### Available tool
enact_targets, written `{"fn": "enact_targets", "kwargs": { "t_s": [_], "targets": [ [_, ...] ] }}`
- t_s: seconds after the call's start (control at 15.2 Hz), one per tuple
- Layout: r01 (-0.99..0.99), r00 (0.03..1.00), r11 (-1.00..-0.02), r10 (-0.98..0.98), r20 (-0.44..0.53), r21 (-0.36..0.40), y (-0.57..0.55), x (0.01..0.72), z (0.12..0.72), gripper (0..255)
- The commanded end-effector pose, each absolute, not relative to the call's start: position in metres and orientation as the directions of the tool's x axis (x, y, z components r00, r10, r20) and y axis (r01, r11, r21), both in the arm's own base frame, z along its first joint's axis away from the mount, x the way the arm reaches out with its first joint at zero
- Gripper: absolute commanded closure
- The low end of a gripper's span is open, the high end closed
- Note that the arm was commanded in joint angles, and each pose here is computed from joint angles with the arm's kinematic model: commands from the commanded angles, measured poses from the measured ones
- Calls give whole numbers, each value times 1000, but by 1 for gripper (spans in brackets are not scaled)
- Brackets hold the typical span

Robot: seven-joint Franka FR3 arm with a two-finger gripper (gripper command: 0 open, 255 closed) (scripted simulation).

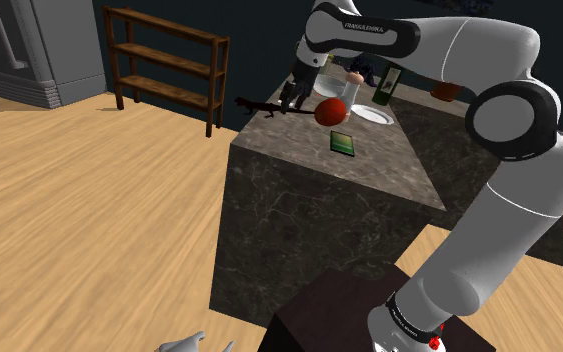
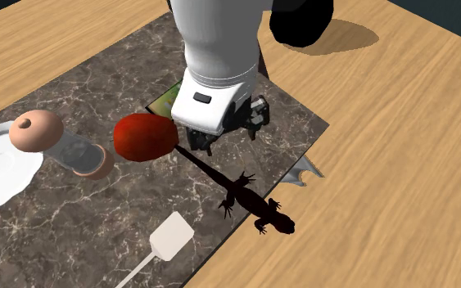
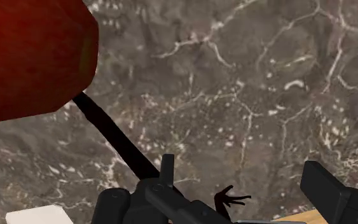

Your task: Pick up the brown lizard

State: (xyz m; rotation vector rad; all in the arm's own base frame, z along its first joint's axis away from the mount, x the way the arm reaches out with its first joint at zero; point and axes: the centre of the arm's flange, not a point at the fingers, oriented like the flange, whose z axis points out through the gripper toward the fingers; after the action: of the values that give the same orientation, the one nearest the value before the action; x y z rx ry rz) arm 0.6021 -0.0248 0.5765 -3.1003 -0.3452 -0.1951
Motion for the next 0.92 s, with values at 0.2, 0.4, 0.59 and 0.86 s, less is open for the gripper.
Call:
{"fn": "enact_targets", "kwargs": {
  "t_s": [0.2,0.4,0.59,0.86],
  "targets": [
    [242,956,-970,236,174,-15,-31,662,590,0],
    [245,954,-969,238,182,-17,-31,672,582,0],
    [245,954,-969,238,182,-17,-31,672,566,0],
    [245,954,-969,238,182,-17,-31,672,552,0]
  ]
}}
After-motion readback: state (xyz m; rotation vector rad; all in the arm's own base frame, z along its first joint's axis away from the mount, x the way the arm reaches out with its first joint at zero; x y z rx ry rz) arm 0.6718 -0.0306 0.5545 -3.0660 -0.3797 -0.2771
